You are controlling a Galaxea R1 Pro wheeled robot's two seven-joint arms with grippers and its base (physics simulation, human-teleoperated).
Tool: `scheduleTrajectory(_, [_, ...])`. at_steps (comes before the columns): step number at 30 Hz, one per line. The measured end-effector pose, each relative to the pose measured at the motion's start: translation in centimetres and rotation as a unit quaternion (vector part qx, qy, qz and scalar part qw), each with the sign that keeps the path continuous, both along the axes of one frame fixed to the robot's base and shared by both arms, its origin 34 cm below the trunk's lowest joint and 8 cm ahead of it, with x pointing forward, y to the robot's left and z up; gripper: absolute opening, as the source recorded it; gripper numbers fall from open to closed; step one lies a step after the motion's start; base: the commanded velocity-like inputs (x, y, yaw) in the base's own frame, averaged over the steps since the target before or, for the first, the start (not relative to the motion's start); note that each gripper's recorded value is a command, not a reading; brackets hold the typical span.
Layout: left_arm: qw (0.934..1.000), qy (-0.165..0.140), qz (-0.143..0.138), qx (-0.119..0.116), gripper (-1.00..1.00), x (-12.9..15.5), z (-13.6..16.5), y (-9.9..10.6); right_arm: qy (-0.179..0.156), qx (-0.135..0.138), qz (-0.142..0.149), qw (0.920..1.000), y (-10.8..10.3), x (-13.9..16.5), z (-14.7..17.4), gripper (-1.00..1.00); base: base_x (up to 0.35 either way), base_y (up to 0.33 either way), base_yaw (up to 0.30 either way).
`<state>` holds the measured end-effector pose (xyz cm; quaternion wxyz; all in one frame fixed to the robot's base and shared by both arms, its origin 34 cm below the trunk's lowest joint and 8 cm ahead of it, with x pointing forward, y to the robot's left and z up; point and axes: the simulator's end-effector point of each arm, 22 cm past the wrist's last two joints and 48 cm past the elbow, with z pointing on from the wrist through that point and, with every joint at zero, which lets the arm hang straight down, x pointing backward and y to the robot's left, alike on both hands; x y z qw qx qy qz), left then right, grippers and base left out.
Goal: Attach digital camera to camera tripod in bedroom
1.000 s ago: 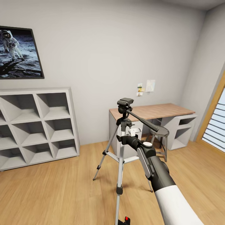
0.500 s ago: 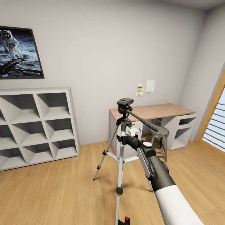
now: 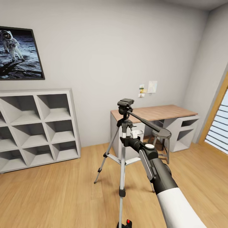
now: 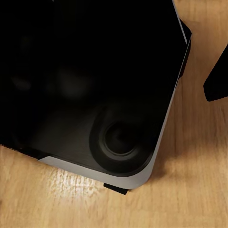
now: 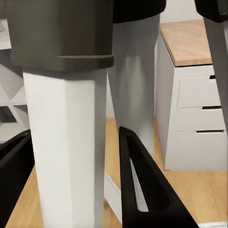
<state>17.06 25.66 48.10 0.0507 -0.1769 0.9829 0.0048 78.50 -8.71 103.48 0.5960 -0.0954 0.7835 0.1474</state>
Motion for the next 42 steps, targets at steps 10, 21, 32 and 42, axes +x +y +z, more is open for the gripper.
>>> scheduleTrajectory(10, [1.0,0.0,0.0,0.0,1.0,0.0,0.0,0.0,-0.01,0.001,-0.001,0.9999,0.0,0.1,0.4,-1.0,0.0,0.0,0.0])
scheduleTrajectory(21, [1.0,0.0,0.0,0.0,1.0,0.0,0.0,0.0,-0.045,-0.026,-0.09,0.9945,-6.0,-1.6,10.0,-1.0,0.0,0.0,0.0])
scheduleTrajectory(32, [1.0,0.0,0.0,0.0,1.0,0.0,0.0,0.0,-0.084,0.003,-0.078,0.9933,-5.2,-1.6,12.4,-1.0,0.0,0.0,0.0])
scheduleTrajectory(42, [1.0,0.0,0.0,0.0,1.0,0.0,0.0,0.0,-0.086,0.002,-0.072,0.9937,-4.8,-1.7,12.5,-1.0,0.0,0.0,0.0])
